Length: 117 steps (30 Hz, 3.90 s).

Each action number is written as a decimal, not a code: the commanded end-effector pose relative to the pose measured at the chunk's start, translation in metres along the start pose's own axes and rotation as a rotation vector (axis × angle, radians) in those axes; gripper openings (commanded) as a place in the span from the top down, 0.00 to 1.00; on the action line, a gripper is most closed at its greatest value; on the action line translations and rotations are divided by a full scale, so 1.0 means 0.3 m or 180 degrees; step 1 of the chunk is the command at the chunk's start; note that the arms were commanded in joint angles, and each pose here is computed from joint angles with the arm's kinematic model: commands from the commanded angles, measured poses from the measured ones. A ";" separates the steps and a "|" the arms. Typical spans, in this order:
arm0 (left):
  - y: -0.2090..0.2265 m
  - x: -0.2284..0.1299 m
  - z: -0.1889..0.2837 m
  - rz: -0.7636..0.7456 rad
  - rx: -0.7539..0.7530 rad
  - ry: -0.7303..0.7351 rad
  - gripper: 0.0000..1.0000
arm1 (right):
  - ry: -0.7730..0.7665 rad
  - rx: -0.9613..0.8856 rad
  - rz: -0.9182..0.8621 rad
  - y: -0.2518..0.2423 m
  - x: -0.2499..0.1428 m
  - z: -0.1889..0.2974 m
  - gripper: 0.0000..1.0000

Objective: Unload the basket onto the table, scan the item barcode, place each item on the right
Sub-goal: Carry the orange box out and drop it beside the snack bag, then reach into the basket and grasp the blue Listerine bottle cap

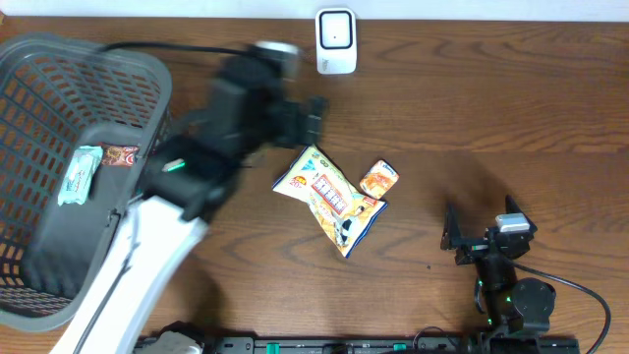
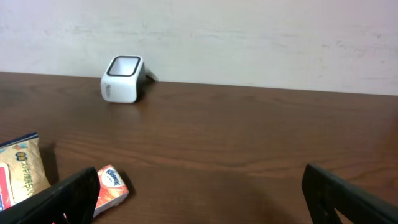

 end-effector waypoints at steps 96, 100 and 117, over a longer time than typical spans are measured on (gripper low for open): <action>1.138 -1.076 -0.051 0.2808 0.1691 0.2924 0.02 | -0.0004 0.0034 -0.0030 0.010 -0.002 0.000 0.01; 1.122 -1.148 -0.068 0.2826 0.1674 0.2980 0.02 | -0.0004 0.0034 -0.0030 0.010 -0.002 0.000 0.01; 1.177 -1.127 -0.044 0.2648 0.1962 0.2921 0.44 | -0.0004 0.0034 -0.0029 0.010 -0.002 0.000 0.01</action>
Point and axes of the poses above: each gripper's point midway between its finger pads, its own z axis back along the fingers, its own y axis along the line the jaws close on, x = y × z, the point moved 1 cm from there along z, back along the fingers, and after that the axes turned 1 degree about -z, right-handed, at the moved point
